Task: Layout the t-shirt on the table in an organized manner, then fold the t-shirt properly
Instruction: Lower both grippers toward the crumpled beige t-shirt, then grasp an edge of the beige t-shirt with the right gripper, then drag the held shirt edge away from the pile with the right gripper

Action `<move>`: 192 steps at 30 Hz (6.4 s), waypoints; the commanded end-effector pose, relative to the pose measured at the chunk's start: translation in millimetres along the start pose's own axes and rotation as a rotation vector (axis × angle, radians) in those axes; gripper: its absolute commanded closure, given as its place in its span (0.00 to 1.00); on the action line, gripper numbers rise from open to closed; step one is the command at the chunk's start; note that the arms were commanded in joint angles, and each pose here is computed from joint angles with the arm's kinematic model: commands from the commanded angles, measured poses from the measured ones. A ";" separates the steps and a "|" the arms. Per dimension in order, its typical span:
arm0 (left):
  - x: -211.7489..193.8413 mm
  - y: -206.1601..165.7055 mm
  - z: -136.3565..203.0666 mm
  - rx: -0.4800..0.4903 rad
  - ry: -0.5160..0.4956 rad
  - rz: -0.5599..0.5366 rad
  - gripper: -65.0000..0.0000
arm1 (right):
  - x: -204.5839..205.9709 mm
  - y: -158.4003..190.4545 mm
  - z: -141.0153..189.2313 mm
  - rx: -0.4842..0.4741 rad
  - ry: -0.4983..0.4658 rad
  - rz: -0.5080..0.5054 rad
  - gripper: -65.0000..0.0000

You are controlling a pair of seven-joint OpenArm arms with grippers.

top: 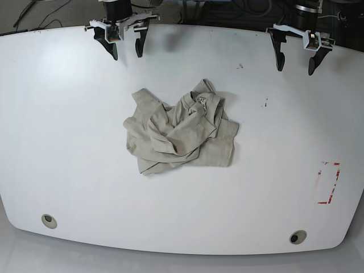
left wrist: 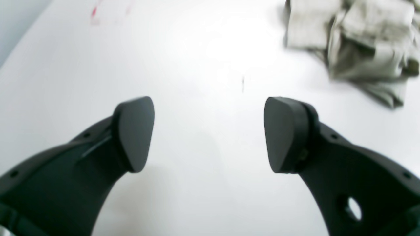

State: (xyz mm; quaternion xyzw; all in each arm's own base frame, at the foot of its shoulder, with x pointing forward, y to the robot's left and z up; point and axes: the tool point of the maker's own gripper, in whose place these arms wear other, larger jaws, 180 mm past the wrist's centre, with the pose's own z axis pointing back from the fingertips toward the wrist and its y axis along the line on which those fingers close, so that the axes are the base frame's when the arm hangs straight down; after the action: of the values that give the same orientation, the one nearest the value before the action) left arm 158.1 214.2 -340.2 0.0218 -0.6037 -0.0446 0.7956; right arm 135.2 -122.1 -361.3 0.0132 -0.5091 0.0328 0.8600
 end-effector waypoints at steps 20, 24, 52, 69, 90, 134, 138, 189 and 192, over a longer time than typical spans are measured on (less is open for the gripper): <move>47.3 -10.2 -40.5 -0.026 -0.186 0.017 0.26 | 60.2 -2.3 -69.0 0.063 -0.054 -0.241 0.45; 51.5 -13.4 -44.7 -0.031 -0.202 0.023 0.26 | 75.7 -5.9 -77.5 0.097 -0.083 -0.272 0.45; 61.1 -18.2 -54.5 -0.042 -0.236 0.025 0.26 | 95.0 -61.5 -153.4 0.163 -0.042 -0.409 0.45; 55.7 -17.9 -56.1 -0.044 -0.204 0.021 0.26 | 85.4 -24.9 -157.1 0.294 -0.007 -0.505 0.45; 54.7 -17.5 -56.4 -0.045 -0.198 0.018 0.26 | 74.8 -30.4 -176.4 0.275 0.030 -0.530 0.45; 54.0 -14.6 -67.8 -0.038 -0.206 0.027 0.26 | 124.1 -4.1 -126.4 0.402 -0.073 -0.380 1.00; 55.7 -20.0 -69.7 -0.068 -0.210 0.020 0.26 | 139.1 -5.5 -119.3 0.411 -0.110 -0.340 1.00; 51.1 -119.5 -90.8 -0.394 -0.130 -0.034 0.26 | 274.2 -72.8 -101.2 0.339 -0.354 0.117 1.00; 50.5 -119.7 -90.8 -0.394 -0.128 -0.041 0.26 | 283.4 -76.9 -97.8 0.330 -0.368 0.153 1.00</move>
State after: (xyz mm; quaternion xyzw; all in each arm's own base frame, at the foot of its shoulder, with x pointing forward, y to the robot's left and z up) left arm 252.2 89.2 -337.2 -0.1222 -0.6163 -0.1805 0.7567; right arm 358.8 -179.5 -188.3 0.1299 -0.6142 0.1595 0.7619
